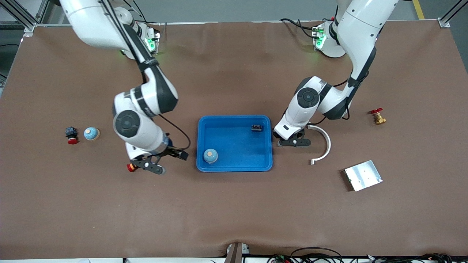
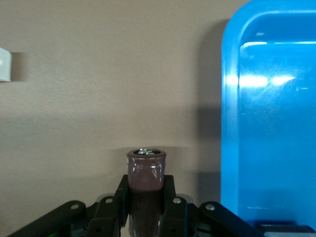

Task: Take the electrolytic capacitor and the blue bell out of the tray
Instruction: 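Lower the capacitor beside the tray while the right gripper returns to the tray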

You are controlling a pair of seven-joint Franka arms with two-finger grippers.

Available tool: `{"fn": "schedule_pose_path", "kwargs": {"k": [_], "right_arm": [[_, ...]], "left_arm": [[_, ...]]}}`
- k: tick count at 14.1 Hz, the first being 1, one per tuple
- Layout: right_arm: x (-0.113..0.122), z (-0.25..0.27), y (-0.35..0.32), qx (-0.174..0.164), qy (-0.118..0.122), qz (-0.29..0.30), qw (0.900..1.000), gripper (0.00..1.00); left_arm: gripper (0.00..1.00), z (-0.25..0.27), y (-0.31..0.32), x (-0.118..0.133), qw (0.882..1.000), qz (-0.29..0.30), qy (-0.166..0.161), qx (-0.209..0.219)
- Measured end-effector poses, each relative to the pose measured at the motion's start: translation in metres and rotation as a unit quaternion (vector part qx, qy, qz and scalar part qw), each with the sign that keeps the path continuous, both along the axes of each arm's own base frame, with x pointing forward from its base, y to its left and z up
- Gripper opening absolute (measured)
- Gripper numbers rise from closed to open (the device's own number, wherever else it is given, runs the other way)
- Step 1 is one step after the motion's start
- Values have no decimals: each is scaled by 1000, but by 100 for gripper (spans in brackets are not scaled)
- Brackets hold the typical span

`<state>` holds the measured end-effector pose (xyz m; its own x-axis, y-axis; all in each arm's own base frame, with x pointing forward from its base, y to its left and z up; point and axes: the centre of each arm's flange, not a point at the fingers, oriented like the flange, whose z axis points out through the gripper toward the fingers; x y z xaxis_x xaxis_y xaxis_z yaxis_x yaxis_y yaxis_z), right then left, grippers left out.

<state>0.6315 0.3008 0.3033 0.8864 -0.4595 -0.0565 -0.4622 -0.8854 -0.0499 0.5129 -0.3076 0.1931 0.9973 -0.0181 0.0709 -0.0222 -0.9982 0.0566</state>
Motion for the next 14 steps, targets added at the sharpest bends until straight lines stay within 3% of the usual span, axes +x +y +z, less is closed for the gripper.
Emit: {"fn": "schedule_pose_path", "kwargs": {"k": [6, 14], "right_arm": [[-1, -50, 67, -8, 14, -141, 990, 100], [-14, -87, 108, -20, 25, -197, 980, 100]], "left_arm": [[30, -14, -4, -4, 1000, -9, 0, -2], [30, -16, 4, 1, 999, -42, -19, 16]]}}
